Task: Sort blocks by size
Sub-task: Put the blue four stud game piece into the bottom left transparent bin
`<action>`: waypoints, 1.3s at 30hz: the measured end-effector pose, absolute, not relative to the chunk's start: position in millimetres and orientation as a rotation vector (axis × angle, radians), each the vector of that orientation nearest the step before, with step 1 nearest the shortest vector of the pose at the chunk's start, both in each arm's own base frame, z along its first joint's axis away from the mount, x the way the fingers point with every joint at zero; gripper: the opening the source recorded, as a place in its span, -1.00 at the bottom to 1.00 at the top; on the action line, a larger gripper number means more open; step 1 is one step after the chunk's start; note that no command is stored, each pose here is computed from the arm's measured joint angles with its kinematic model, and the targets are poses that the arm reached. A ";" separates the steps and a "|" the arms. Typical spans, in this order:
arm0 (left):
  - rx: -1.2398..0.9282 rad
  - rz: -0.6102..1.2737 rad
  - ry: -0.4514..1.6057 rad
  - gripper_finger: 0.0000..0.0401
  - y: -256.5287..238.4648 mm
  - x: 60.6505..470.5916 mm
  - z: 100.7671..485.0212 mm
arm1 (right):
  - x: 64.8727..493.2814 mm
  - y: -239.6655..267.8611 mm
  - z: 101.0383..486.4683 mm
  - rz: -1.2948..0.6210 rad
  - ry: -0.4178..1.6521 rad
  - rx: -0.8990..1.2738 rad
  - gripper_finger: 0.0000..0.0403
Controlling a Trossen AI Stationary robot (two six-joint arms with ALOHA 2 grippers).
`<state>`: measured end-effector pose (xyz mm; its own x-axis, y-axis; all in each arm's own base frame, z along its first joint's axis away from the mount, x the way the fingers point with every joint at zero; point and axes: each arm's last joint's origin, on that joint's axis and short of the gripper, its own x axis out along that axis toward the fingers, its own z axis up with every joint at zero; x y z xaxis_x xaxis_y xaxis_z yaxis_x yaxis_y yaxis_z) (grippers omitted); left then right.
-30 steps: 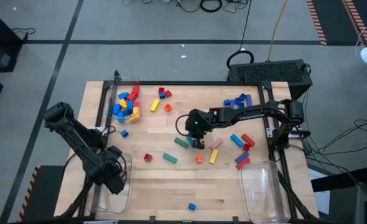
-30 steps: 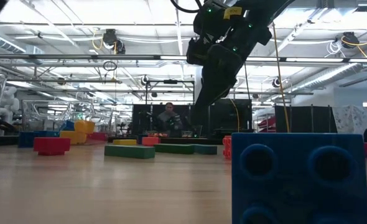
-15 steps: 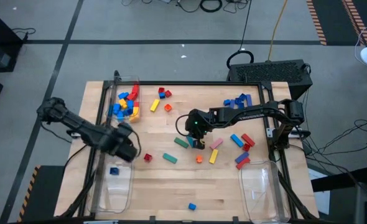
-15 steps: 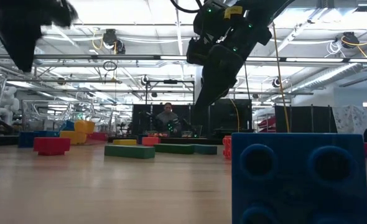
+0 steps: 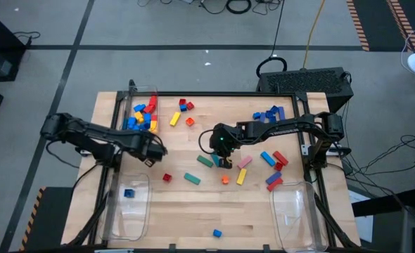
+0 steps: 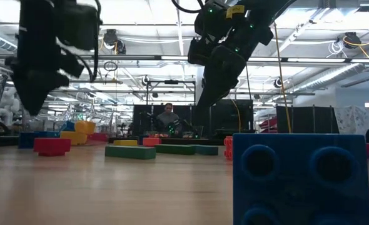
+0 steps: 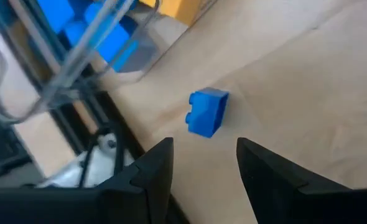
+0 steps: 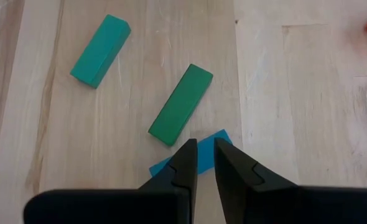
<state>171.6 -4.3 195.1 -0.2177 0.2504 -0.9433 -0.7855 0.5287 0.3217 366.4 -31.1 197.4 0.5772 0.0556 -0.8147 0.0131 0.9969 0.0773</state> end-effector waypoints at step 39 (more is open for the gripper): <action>-0.649 0.945 1.500 0.10 19.3 157.5 139.2 | 361.7 -32.6 188.5 0.028 0.980 0.068 -0.82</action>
<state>157.5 19.3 139.2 -0.1571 0.1170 -0.9806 -0.8338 0.5165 0.1952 361.7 -32.6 188.5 0.5566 0.0545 -0.8290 0.0070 0.9975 0.0704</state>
